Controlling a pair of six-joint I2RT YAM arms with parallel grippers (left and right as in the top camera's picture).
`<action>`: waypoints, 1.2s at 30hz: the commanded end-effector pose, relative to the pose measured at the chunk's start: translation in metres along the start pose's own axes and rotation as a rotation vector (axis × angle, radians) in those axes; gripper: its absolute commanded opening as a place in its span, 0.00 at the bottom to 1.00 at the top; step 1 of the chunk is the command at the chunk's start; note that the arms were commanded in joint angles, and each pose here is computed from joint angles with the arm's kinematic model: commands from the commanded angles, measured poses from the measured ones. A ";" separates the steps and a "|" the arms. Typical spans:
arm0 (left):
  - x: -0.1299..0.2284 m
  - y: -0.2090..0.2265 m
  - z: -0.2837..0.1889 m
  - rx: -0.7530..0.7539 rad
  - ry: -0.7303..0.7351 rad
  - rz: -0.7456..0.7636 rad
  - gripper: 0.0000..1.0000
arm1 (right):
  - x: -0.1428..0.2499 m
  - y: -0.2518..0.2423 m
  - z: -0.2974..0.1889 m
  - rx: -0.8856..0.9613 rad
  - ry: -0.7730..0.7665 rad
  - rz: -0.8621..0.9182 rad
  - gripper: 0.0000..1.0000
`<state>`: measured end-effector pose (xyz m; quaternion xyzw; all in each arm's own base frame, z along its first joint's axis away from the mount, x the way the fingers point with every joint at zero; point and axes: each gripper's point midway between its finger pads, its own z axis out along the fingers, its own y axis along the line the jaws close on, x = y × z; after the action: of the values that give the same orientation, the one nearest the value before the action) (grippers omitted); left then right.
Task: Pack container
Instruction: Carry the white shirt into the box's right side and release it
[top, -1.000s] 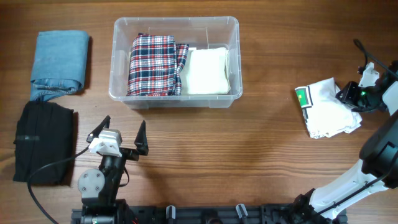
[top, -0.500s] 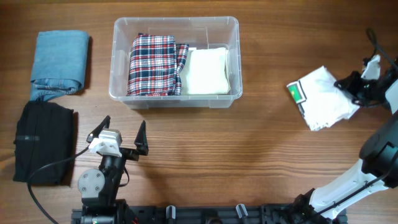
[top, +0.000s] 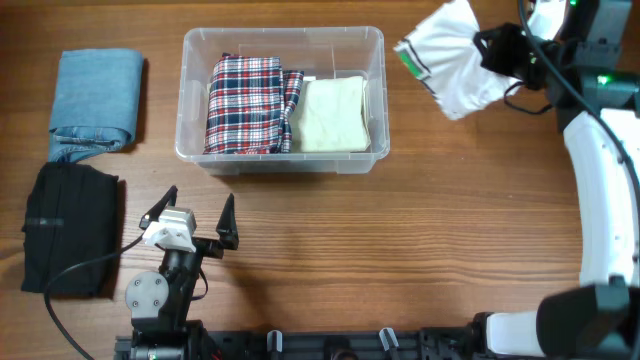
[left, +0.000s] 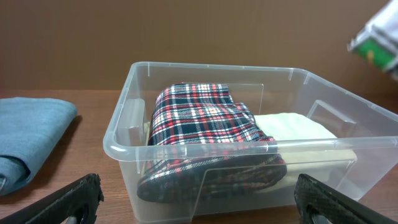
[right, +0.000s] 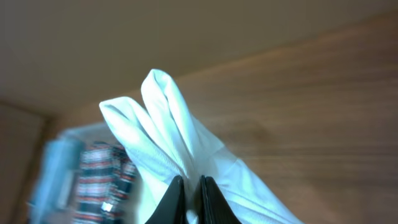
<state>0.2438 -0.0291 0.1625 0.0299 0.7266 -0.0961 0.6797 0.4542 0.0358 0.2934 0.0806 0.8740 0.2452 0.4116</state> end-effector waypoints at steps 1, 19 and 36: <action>0.002 0.000 0.000 -0.001 0.002 0.012 1.00 | -0.021 0.054 -0.027 -0.084 -0.104 0.169 0.04; 0.002 0.000 0.000 -0.001 0.002 0.012 1.00 | 0.095 0.157 0.120 -0.062 0.096 0.667 0.04; 0.002 0.000 0.000 -0.001 0.002 0.012 1.00 | 0.122 0.118 0.146 0.162 0.013 0.938 0.31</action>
<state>0.2438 -0.0291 0.1625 0.0299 0.7266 -0.0961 0.6797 0.4723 0.2355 0.1828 0.4842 0.7753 0.3355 0.2279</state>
